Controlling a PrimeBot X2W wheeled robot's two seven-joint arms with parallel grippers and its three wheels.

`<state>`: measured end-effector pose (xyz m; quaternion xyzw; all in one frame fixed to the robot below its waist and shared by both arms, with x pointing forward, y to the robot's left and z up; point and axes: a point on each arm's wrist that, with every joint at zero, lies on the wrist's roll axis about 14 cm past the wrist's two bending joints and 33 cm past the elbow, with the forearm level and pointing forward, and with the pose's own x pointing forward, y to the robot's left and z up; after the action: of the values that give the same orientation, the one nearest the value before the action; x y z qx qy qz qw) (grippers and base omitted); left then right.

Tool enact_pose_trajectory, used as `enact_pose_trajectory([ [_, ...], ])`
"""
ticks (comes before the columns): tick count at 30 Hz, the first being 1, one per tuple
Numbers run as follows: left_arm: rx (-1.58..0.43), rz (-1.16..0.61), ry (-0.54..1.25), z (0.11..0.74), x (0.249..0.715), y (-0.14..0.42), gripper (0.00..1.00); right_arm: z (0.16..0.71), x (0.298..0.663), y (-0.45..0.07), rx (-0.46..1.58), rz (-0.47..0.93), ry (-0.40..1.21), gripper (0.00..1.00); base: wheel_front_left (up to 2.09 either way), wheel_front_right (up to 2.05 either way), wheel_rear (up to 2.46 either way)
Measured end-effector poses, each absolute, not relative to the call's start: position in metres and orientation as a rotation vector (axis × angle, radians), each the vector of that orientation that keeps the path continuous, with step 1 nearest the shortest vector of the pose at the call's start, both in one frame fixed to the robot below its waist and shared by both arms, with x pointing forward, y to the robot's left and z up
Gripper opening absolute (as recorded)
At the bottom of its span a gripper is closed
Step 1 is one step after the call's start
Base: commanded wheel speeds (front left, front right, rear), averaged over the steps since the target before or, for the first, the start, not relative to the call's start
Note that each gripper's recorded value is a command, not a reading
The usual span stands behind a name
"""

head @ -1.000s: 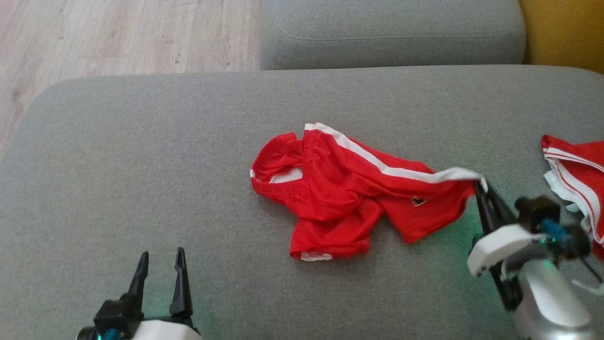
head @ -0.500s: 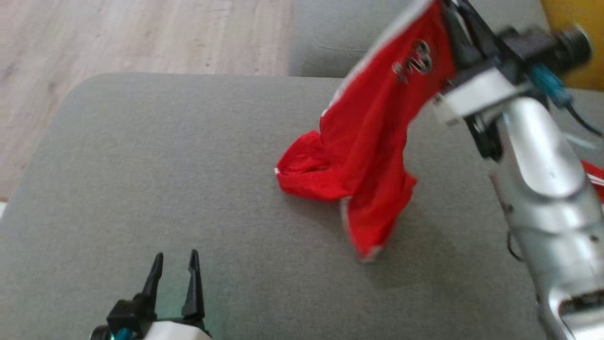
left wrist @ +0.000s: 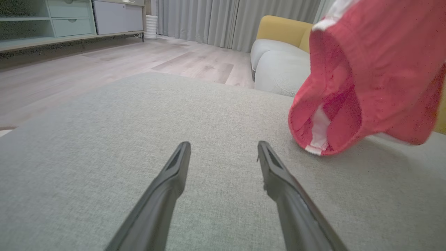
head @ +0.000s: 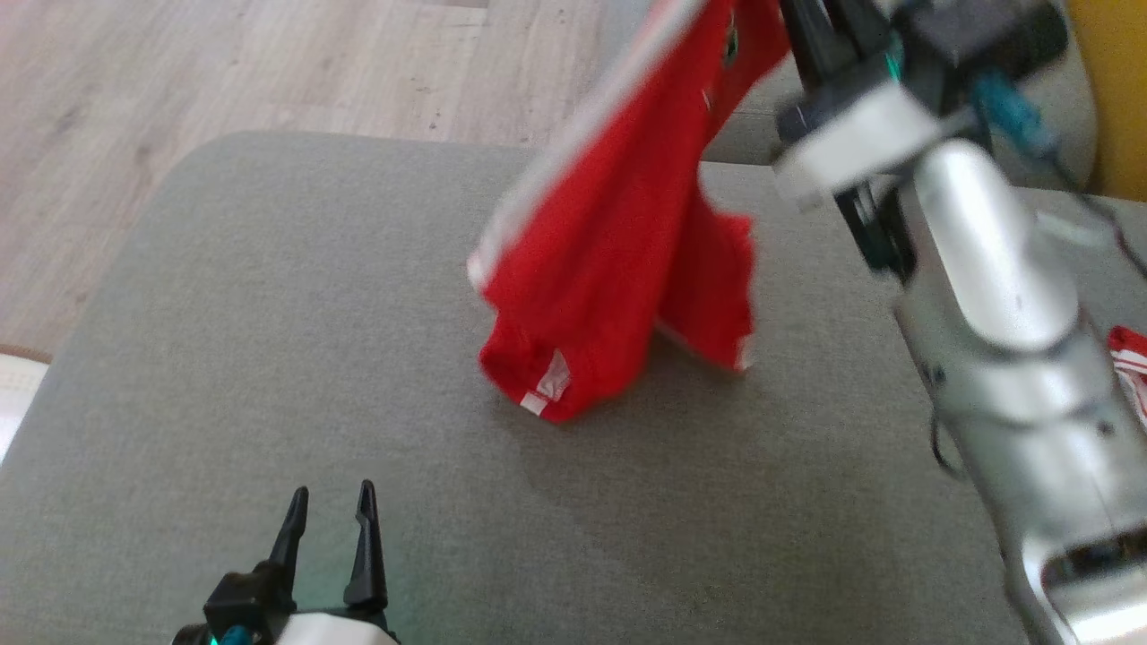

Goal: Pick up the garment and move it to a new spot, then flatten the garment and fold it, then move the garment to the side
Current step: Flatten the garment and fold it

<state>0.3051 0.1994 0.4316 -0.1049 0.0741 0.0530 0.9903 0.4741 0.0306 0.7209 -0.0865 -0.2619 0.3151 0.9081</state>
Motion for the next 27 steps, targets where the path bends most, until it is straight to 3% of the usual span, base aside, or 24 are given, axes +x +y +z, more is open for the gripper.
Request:
enact_pose_trajectory([
  [5,-0.217,0.085,0.152,0.431,0.31,0.193,1.0,0.62,0.48,-0.027,-0.177,0.55,-0.286,0.0,0.0,0.0,0.0],
  [10,-0.213,0.051,0.158,0.431,0.317,0.183,1.0,0.484,0.441,-0.104,-0.183,0.416,0.072,0.0,0.0,0.0,0.0],
  [11,-0.212,0.043,0.16,0.431,0.318,0.181,1.0,0.466,0.432,-0.117,-0.193,0.391,0.124,0.13,0.0,0.0,0.0],
  [12,-0.21,0.037,0.161,0.43,0.32,0.179,1.0,0.452,0.425,-0.13,-0.201,0.365,0.167,0.76,0.0,0.0,0.0],
  [13,-0.208,0.029,0.162,0.43,0.321,0.177,1.0,0.441,0.419,-0.142,-0.205,0.339,0.206,1.0,0.0,0.0,0.0],
  [15,-0.203,0.013,0.164,0.43,0.324,0.173,1.0,0.429,0.411,-0.165,-0.2,0.275,0.25,1.0,0.0,0.0,0.0],
  [20,-0.197,0.009,0.162,0.431,0.327,0.173,1.0,0.45,0.418,-0.188,-0.165,0.18,0.186,1.0,0.0,0.0,0.0],
  [27,-0.176,0.002,0.148,0.435,0.33,0.172,1.0,0.478,0.415,-0.167,-0.054,0.156,0.065,1.0,0.0,0.0,0.0],
])
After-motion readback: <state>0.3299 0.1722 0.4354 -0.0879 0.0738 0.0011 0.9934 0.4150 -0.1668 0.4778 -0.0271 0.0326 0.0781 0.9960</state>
